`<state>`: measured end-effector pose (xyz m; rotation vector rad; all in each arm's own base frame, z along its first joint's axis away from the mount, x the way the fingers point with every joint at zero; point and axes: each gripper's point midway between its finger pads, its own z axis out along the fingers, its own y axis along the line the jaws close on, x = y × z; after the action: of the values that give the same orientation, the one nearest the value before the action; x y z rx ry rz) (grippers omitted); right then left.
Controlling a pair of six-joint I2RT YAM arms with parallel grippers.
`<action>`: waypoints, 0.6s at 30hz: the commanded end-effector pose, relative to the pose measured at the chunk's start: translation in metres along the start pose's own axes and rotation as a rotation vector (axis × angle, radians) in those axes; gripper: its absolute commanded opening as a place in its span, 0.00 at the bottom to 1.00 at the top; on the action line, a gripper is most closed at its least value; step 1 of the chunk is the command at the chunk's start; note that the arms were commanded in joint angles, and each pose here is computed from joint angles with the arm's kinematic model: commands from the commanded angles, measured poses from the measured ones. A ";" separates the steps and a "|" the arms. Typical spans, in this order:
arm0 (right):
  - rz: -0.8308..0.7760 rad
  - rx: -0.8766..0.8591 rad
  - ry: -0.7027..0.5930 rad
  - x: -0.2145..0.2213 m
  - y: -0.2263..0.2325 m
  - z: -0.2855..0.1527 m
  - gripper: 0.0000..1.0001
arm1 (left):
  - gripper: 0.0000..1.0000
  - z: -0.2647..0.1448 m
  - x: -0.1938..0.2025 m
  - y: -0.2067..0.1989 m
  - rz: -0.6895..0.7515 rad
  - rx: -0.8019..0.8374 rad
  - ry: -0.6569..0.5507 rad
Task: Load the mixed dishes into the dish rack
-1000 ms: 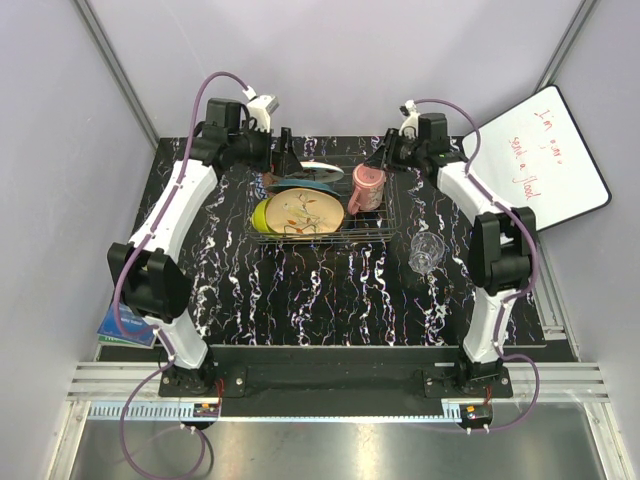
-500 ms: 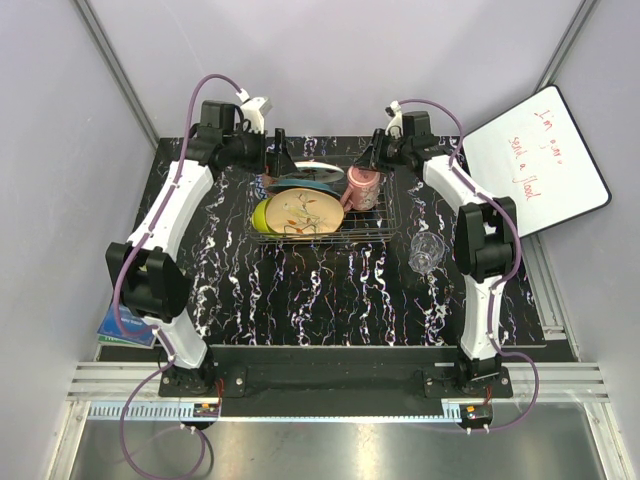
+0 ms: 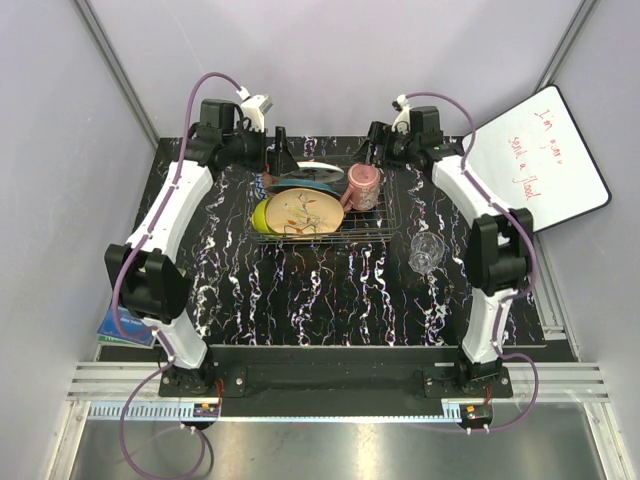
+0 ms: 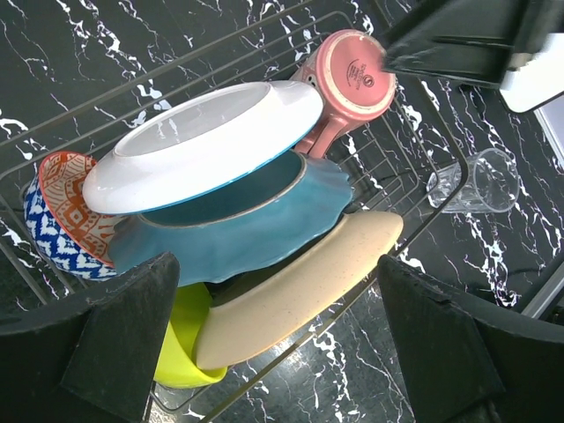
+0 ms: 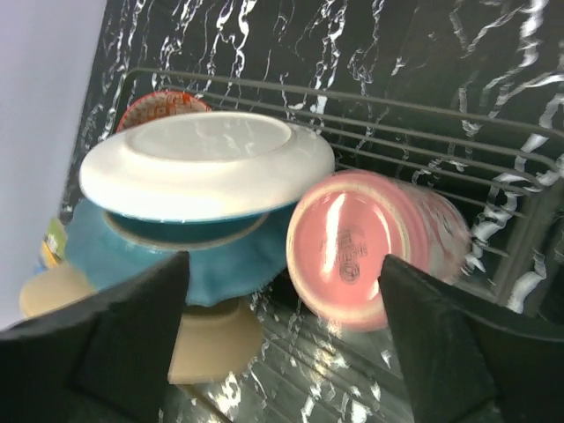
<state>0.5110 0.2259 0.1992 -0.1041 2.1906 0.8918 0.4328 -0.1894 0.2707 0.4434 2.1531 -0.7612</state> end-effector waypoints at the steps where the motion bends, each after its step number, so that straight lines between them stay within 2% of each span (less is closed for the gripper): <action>1: -0.165 0.032 -0.195 -0.044 0.048 -0.086 1.00 | 0.99 -0.030 -0.028 -0.021 0.067 0.030 -0.106; 3: -0.232 0.068 -0.258 -0.045 0.051 -0.110 1.00 | 0.99 -0.037 -0.032 -0.024 0.084 0.023 -0.120; 4: -0.255 0.094 -0.230 -0.022 0.048 -0.112 1.00 | 0.99 -0.040 -0.034 -0.026 0.089 0.023 -0.124; 5: -0.315 0.108 -0.278 -0.023 0.066 -0.138 1.00 | 0.99 -0.044 -0.035 -0.027 0.092 0.020 -0.126; 6: -0.360 0.224 -0.227 -0.007 0.050 -0.146 1.00 | 0.99 -0.045 -0.034 -0.027 0.092 0.020 -0.125; 7: -0.390 0.238 -0.190 0.008 0.064 -0.151 1.00 | 0.99 -0.047 -0.034 -0.028 0.095 0.020 -0.125; 10: -0.384 0.433 -0.010 0.059 0.035 -0.170 1.00 | 0.99 -0.055 -0.032 -0.032 0.118 0.016 -0.128; 11: -0.370 0.491 0.042 0.073 0.026 -0.175 0.97 | 0.99 -0.061 -0.031 -0.033 0.126 0.006 -0.131; 12: -0.325 0.614 0.133 0.095 0.004 -0.192 0.83 | 0.99 -0.063 -0.029 -0.033 0.145 -0.002 -0.126; 13: -0.307 0.665 0.180 0.109 -0.007 -0.199 0.81 | 0.99 -0.071 -0.030 -0.036 0.156 -0.006 -0.137; 18: -0.245 0.809 0.247 0.157 -0.042 -0.220 0.77 | 0.99 -0.086 -0.008 -0.030 0.218 -0.066 -0.103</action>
<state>0.3197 0.1397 0.2205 -0.2006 2.3541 0.1167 0.3900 -0.1730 0.3239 0.5336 2.0193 -0.6759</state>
